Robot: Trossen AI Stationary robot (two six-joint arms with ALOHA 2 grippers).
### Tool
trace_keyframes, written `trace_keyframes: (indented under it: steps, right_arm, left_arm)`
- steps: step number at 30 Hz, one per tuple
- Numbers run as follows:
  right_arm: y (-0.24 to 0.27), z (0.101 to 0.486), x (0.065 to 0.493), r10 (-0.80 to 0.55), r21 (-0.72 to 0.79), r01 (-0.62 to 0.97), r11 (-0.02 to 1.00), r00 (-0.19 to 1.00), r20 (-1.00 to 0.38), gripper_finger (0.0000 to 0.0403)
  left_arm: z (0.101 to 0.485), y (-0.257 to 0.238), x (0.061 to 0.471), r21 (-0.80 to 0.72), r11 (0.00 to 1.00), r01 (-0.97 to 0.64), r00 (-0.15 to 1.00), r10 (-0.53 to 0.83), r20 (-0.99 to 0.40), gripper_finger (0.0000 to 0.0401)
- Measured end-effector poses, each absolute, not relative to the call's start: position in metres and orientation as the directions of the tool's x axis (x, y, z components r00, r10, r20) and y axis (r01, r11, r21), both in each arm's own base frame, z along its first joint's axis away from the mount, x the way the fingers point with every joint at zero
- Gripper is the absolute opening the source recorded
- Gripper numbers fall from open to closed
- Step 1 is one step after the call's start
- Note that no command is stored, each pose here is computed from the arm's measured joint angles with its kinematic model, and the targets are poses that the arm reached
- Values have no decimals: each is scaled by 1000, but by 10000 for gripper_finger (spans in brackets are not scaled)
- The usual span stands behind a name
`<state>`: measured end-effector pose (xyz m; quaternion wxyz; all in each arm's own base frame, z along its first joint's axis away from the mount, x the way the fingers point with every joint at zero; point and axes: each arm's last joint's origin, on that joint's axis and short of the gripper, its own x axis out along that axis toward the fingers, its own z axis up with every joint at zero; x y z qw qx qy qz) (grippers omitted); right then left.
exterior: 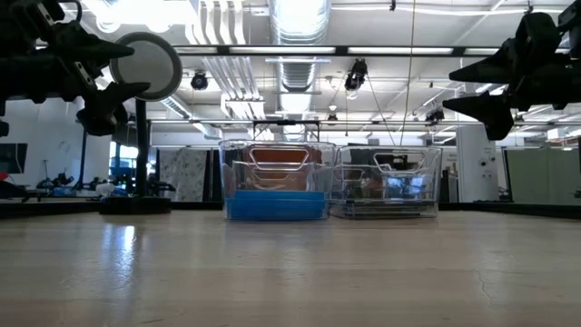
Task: Pick & place jewel cases by type
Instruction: Return to Home Position
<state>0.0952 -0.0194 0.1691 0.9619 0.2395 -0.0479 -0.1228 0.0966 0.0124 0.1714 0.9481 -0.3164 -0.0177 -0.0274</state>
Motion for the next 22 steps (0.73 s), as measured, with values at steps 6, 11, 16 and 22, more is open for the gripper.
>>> trace_keyframes:
  steps: [6, 11, 16, 22]
  right_arm:
    - [-19, 169, 95, -259, 473, 213, 855, 965, 33, 252]
    - [-19, 169, 95, -259, 473, 214, 855, 965, 33, 258]
    - [-19, 169, 95, -259, 473, 213, 855, 965, 33, 260]
    - [-19, 169, 95, -259, 473, 213, 855, 965, 33, 252]
  left_arm:
    - [171, 12, 97, -599, 798, 63, 998, -41, 51, 213]
    - [171, 12, 97, -599, 798, 63, 998, -41, 51, 213]
    - [171, 12, 97, -599, 798, 63, 998, -41, 51, 213]
    - [171, 12, 97, -599, 798, 63, 998, -41, 51, 213]
